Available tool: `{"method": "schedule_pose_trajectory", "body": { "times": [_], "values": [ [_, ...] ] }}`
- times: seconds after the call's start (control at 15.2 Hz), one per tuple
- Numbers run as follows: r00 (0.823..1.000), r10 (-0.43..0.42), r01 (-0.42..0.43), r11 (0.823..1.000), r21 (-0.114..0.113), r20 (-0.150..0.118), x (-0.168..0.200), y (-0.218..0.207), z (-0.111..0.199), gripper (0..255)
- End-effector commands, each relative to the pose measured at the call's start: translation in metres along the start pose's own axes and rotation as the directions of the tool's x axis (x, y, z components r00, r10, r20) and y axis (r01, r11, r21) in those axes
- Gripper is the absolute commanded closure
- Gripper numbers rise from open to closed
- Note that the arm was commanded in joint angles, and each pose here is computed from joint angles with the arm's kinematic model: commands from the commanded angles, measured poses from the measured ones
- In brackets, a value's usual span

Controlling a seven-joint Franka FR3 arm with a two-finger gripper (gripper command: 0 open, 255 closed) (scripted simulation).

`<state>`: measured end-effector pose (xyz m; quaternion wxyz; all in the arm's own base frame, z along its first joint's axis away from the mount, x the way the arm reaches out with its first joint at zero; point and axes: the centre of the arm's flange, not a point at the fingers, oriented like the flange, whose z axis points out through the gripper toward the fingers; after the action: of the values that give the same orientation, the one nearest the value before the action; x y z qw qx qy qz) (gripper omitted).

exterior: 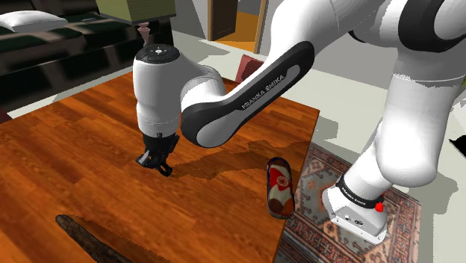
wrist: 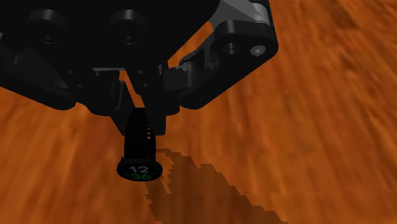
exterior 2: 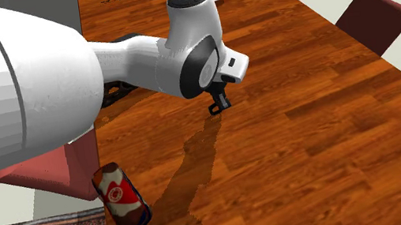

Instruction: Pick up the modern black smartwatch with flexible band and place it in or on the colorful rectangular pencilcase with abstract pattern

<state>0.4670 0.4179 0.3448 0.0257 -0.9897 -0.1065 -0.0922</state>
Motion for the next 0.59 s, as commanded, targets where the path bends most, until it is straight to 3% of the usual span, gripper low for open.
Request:
{"method": "schedule_pose_trajectory", "body": {
  "times": [0.0,0.53],
  "values": [
    [1.0,0.0,0.0,1.0,0.0,0.0,0.0,0.0,0.0,255],
    [1.0,0.0,0.0,1.0,0.0,0.0,0.008,-0.001,-0.041,255]
  ]
}}
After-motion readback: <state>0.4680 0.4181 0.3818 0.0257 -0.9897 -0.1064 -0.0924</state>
